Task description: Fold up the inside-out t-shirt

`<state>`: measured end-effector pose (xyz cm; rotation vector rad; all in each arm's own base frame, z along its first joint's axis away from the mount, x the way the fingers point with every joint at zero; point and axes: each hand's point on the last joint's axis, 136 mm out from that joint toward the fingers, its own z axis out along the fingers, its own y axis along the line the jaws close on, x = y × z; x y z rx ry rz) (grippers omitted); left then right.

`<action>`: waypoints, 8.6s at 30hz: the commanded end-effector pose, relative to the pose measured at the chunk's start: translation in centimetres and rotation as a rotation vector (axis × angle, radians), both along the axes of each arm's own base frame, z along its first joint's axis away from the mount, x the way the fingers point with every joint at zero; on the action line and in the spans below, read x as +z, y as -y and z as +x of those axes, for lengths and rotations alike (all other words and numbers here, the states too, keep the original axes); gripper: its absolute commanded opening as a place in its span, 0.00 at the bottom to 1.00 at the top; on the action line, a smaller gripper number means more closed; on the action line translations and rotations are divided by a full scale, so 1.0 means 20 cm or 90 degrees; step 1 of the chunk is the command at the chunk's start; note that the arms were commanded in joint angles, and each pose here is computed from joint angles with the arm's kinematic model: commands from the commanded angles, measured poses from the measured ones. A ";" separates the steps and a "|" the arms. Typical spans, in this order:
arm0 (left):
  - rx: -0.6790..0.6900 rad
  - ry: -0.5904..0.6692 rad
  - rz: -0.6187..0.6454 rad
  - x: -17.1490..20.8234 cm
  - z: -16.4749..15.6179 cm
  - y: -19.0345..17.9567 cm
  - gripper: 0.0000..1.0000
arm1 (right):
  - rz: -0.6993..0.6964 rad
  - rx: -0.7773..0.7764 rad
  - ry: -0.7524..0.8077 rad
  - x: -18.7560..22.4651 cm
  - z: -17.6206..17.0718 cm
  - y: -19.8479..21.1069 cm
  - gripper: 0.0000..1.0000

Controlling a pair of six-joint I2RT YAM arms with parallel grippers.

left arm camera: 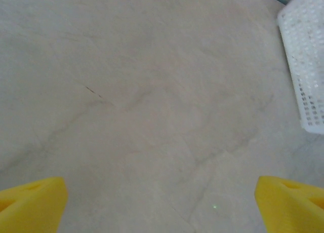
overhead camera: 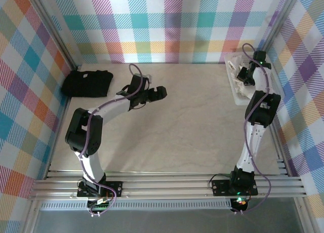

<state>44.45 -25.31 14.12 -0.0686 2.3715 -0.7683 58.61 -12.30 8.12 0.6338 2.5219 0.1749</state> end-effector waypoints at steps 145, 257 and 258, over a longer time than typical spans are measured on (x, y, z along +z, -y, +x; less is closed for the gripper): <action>0.002 -0.136 0.108 -0.21 -1.15 -0.47 0.87 | 0.106 0.523 -0.066 0.03 -1.72 -1.83 0.60; 0.208 0.459 -0.031 1.67 -1.07 -0.86 0.00 | -0.092 0.329 0.639 2.21 -1.70 -1.07 0.00; 0.221 0.443 -0.010 1.64 -1.04 -0.87 0.00 | -0.088 0.334 0.634 2.20 -1.71 -1.08 0.00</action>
